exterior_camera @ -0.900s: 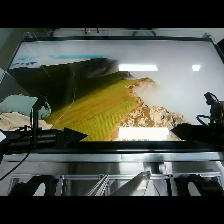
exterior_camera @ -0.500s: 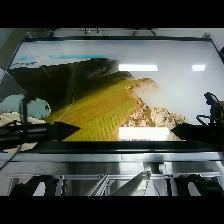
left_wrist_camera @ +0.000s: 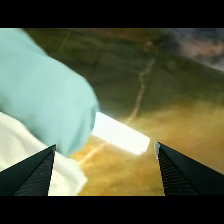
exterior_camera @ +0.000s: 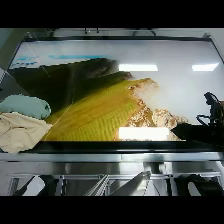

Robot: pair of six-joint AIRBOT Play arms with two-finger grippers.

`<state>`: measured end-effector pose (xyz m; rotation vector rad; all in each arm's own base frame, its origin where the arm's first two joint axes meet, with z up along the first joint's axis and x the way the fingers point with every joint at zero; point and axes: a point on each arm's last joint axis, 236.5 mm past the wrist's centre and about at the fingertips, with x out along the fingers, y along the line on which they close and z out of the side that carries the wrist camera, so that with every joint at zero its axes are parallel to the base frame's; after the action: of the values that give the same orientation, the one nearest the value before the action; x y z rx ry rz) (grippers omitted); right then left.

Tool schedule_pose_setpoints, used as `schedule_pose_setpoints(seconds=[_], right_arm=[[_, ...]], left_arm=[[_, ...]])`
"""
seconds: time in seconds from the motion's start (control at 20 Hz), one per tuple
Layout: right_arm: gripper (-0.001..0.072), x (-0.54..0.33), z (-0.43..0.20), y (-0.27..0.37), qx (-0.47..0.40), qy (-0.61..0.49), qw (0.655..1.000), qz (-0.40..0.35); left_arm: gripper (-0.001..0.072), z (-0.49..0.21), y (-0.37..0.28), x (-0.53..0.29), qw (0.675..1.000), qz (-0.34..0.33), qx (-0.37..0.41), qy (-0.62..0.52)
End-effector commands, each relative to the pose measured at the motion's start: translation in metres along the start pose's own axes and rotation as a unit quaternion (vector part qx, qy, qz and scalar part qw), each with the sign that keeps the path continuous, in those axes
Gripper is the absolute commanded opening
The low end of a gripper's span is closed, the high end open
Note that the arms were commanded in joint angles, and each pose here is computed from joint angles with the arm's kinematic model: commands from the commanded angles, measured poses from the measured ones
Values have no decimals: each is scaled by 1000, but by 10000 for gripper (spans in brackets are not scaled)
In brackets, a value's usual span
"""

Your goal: Fold the shirts.

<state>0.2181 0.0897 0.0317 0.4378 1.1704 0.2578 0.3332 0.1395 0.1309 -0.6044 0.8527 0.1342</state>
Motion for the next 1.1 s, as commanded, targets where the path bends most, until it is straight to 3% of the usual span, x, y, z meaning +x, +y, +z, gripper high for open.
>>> schedule_pose_setpoints(seconds=[0.0,0.45,0.7,0.9,1.0,1.05], right_arm=[[20,0,0,0,0,0,1000,0],[20,0,6,0,0,-12,1000,0],[20,0,11,0,0,-25,1000,0],[20,0,11,0,0,-24,1000,0],[20,0,11,0,0,-24,1000,0],[20,0,11,0,0,-24,1000,0]], left_arm=[[720,21,80,44,994,21,-71,76],[700,31,222,117,985,23,-122,122],[700,13,223,159,976,-36,-122,177],[681,38,207,183,982,-73,-91,146],[280,48,199,187,985,-77,-71,140],[42,52,193,187,986,-81,-53,137]])
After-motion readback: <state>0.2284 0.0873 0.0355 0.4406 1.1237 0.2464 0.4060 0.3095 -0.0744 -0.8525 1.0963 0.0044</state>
